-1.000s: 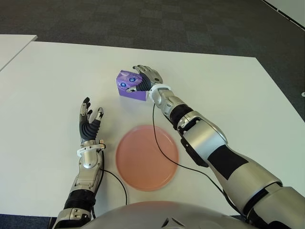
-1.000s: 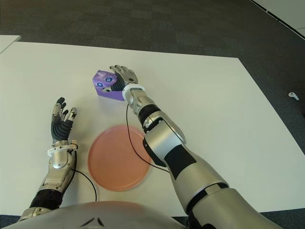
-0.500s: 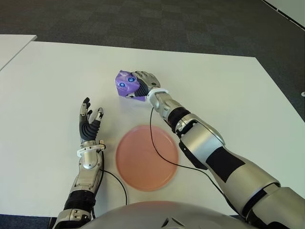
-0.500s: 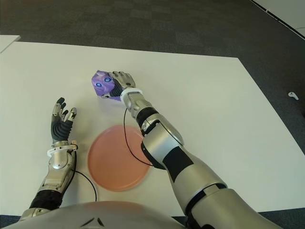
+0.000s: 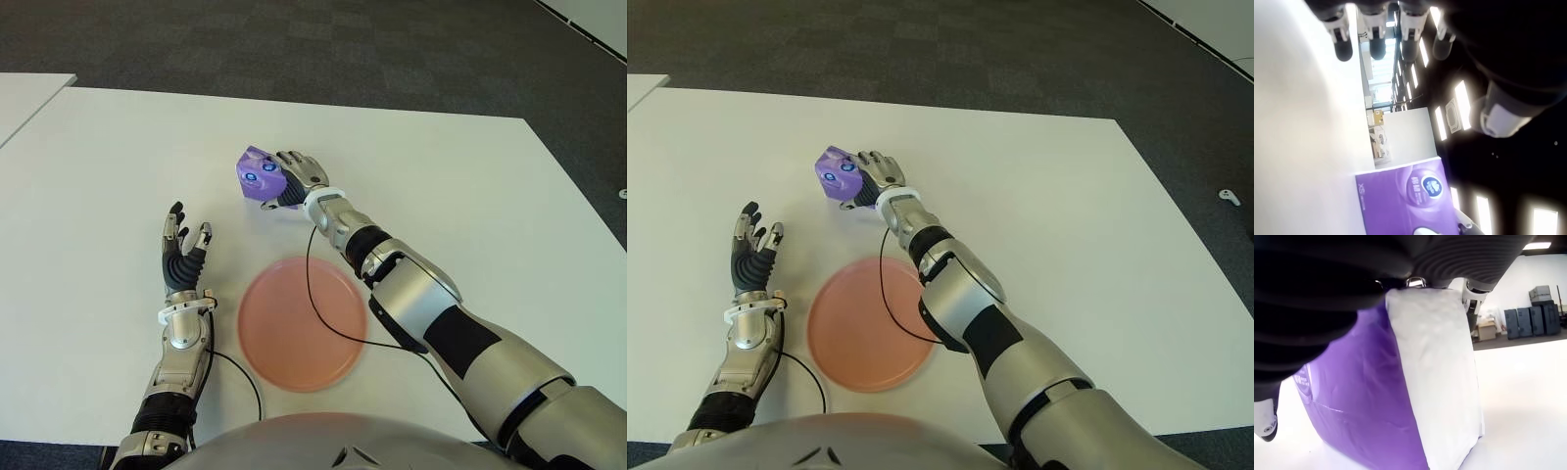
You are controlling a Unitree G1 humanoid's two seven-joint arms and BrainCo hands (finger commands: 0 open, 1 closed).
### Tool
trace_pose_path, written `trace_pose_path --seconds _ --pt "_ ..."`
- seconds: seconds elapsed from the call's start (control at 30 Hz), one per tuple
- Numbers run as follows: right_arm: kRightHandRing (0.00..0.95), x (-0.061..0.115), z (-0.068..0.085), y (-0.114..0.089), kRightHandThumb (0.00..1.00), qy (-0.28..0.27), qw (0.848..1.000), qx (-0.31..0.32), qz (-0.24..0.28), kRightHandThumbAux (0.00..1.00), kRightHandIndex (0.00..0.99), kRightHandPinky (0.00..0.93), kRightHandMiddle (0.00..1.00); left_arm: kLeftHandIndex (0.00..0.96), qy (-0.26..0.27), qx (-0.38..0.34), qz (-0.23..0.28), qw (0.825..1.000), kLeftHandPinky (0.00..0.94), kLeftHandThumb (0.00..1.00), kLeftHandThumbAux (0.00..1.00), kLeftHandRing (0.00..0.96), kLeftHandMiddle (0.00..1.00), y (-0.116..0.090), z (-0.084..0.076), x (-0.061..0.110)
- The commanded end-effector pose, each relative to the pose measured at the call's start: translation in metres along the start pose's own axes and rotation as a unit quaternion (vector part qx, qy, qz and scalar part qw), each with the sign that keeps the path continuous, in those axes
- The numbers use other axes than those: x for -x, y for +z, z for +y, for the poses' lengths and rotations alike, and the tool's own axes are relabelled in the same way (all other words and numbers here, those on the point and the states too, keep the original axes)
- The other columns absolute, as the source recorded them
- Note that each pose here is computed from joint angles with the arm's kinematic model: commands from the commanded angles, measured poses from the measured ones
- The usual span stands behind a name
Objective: Put the tissue paper into the plate.
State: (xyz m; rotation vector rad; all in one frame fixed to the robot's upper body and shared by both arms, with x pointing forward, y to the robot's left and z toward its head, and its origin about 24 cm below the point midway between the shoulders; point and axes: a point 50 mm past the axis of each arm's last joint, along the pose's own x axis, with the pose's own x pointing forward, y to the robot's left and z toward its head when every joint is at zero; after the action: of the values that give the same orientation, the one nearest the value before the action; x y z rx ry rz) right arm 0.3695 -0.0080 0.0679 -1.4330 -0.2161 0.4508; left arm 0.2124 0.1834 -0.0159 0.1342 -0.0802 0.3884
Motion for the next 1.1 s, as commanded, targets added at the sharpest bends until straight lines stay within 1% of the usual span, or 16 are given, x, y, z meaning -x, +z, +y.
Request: trace_pose_path --seconds 0.03,0.27,0.4,0.5,0.6,1.1 --pt "0.000 0.012 0.037 -0.001 0.236 0.073 0.997 -0.015 0.018 0.490 0.000 0.000 0.000 0.000 -0.001 -0.032 0.094 0.995 0.000 0.000 0.515 0.000 0.000 -0.036 0.008 0.045" --pt "0.000 0.014 0.040 -0.008 0.223 0.084 0.996 -0.019 0.032 0.485 0.000 0.000 0.000 0.000 -0.002 -0.034 0.094 0.995 0.000 0.000 0.504 0.000 0.000 -0.036 0.009 0.049" --pt "0.000 0.020 0.050 -0.017 0.224 0.098 0.994 -0.010 0.045 0.486 0.000 0.000 0.000 0.000 -0.002 -0.035 0.100 0.994 0.000 0.000 0.503 0.000 0.000 -0.037 0.011 0.050" --pt "0.000 0.023 0.056 -0.019 0.228 0.105 0.993 -0.005 0.048 0.489 0.000 0.000 0.000 0.000 -0.001 -0.035 0.102 0.994 0.000 0.000 0.506 0.000 0.000 -0.037 0.011 0.051" --pt "0.000 0.026 0.061 -0.021 0.233 0.112 0.992 0.000 0.050 0.492 0.000 0.000 0.000 0.000 0.003 -0.034 0.105 0.994 0.000 0.000 0.509 0.000 0.000 -0.037 0.012 0.052" --pt "0.000 0.030 0.070 -0.021 0.244 0.131 0.990 -0.001 0.051 0.501 0.000 0.000 0.000 0.000 0.014 -0.028 0.111 0.993 0.000 0.000 0.518 0.000 0.000 -0.036 0.013 0.057"
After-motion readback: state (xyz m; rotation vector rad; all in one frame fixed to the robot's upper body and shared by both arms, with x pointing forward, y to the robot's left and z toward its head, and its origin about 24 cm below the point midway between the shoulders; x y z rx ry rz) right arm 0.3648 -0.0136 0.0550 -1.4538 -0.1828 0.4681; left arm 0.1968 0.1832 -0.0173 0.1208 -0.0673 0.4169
